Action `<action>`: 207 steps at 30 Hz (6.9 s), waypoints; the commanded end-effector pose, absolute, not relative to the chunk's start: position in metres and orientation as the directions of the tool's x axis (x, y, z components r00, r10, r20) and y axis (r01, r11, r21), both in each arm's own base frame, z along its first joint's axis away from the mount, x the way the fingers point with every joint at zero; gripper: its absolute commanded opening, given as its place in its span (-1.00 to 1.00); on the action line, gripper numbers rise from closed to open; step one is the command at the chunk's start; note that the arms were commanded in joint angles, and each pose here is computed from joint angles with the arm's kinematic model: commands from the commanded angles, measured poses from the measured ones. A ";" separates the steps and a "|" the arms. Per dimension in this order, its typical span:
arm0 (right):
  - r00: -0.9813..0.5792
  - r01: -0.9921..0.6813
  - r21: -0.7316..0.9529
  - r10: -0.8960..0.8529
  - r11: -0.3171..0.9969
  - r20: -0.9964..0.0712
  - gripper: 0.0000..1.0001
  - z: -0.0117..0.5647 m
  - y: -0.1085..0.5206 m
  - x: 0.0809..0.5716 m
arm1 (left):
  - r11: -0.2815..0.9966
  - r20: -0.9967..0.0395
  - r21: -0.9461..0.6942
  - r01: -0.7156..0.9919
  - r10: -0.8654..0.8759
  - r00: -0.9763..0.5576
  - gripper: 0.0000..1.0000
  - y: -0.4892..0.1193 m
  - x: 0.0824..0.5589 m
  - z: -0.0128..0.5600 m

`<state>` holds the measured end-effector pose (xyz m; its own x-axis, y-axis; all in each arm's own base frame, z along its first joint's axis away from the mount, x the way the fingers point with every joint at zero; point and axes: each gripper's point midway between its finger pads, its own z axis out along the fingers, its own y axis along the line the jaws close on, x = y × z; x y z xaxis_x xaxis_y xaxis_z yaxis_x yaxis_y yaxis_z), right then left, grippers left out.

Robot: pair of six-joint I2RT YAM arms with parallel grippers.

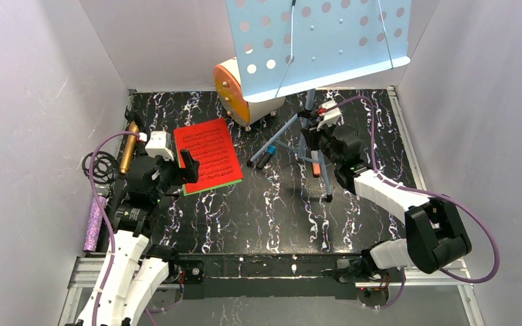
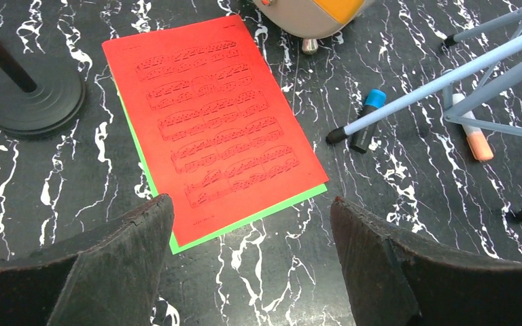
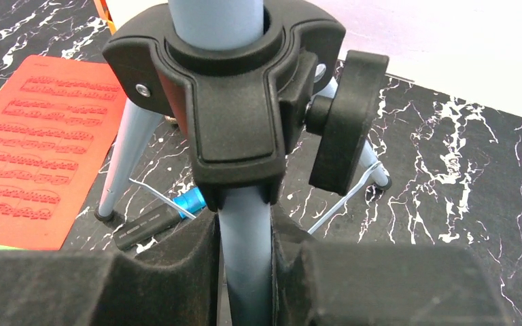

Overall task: Pack up the instrument practice props
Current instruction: Adjust the music stand at the center of the board, then move the music stand to the center of the board, then unscrew the knob on the music stand.

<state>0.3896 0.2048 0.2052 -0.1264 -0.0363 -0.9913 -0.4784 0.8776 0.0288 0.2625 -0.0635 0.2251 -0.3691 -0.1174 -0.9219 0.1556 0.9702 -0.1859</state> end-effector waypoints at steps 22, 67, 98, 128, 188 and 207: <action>-0.170 0.181 0.153 0.185 0.971 -0.968 -0.97 0.197 0.179 0.357 | 0.990 -0.929 -0.141 -0.006 -0.135 -0.345 0.66 -0.033 0.258 0.223; -0.391 -0.235 0.450 0.340 0.861 -0.855 0.97 0.210 0.264 0.296 | 0.902 -0.866 -0.317 0.295 -0.148 -0.477 0.65 -0.103 0.266 0.212; -0.493 -0.557 0.728 0.546 0.399 -0.677 0.43 0.304 0.200 0.309 | 0.677 -0.884 -0.416 0.606 -0.146 -0.444 0.57 -0.293 0.274 0.222; -0.535 -0.579 0.747 0.540 0.325 -0.650 -0.28 0.309 0.203 0.316 | 0.640 -0.860 -0.289 0.712 0.153 -0.487 -0.71 -0.374 0.241 0.120; -0.681 -0.601 0.775 0.383 0.195 -0.624 -0.32 0.293 0.223 0.254 | 0.321 -0.954 -0.204 0.925 -0.278 -0.114 0.30 -0.381 0.304 0.348; -0.613 -0.645 0.728 0.412 0.233 -0.674 -0.49 0.312 0.221 0.265 | 0.274 -0.957 -0.174 0.946 -0.274 -0.097 -0.81 -0.397 0.310 0.324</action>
<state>0.2616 0.2204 0.2783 -0.7047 0.3996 -0.5863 -0.5417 0.2307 0.8083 0.3087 -0.3985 0.3146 -0.0965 -0.2471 -0.9642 0.9455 0.2798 -0.1664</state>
